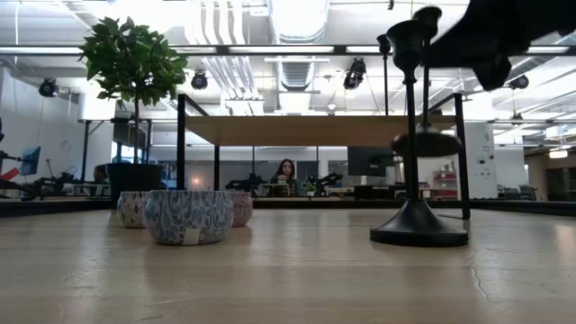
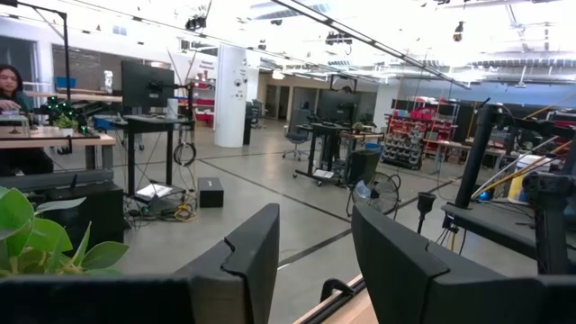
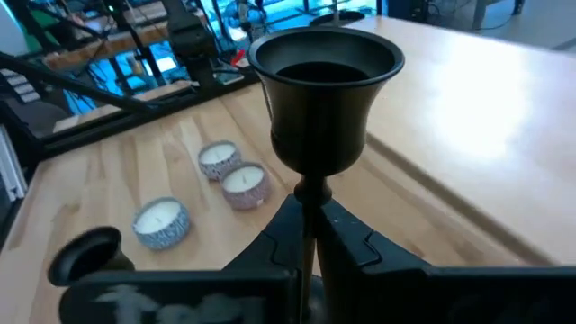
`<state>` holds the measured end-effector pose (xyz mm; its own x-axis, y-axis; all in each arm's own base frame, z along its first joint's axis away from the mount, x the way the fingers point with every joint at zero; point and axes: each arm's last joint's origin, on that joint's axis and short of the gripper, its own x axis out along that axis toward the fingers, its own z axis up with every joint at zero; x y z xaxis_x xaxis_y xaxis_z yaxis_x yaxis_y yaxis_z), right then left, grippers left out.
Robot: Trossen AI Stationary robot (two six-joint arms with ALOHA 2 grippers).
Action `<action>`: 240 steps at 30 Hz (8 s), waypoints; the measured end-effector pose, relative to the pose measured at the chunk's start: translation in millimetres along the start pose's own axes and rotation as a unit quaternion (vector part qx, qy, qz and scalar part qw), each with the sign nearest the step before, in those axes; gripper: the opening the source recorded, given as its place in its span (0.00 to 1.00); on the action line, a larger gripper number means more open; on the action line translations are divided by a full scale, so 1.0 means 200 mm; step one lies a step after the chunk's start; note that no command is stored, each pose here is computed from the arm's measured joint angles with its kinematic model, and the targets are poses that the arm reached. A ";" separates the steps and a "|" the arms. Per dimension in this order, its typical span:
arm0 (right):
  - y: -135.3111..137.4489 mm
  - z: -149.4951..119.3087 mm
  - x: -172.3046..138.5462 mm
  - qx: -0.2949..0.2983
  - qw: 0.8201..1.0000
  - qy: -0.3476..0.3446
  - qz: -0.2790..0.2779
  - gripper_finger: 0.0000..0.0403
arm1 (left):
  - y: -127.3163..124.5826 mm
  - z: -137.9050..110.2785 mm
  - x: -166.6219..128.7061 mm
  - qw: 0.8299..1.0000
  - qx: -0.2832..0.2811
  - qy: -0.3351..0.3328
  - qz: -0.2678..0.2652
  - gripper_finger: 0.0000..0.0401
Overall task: Pick & Place candle stick holders
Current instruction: Put the top black candle holder on the shelf, then put the black candle holder on the shelf
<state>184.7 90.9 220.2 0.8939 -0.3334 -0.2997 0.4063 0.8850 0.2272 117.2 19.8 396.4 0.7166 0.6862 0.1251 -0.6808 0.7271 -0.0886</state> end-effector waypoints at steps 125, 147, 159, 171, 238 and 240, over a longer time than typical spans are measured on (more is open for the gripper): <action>-0.71 0.71 0.37 -0.116 0.992 0.037 0.009 0.05 | 0.00 0.00 0.00 1.000 0.000 0.000 0.000 0.37; -0.71 0.70 0.37 -0.116 0.992 0.044 0.003 0.34 | 0.00 0.00 0.00 1.000 0.000 0.000 0.000 0.37; -0.71 0.71 0.30 -0.113 0.992 0.053 -0.007 0.35 | 0.00 0.00 0.00 1.000 0.000 0.000 0.000 0.37; -0.70 0.69 0.13 -0.106 0.991 0.085 -0.008 0.32 | 0.00 0.00 0.00 1.000 0.000 0.000 0.000 0.37; -0.13 0.33 -0.27 0.085 0.967 0.158 0.179 0.13 | 0.00 0.00 0.00 1.000 0.001 0.001 0.000 0.37; -0.11 0.32 -0.27 0.078 0.974 0.142 0.159 0.13 | 0.00 0.00 0.00 1.000 0.001 0.001 0.000 0.37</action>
<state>138.9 68.4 290.6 0.9000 0.0730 -0.4298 0.1606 0.8611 0.4825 117.4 19.8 396.0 0.7171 0.6861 0.1228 -0.6810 0.7272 -0.0862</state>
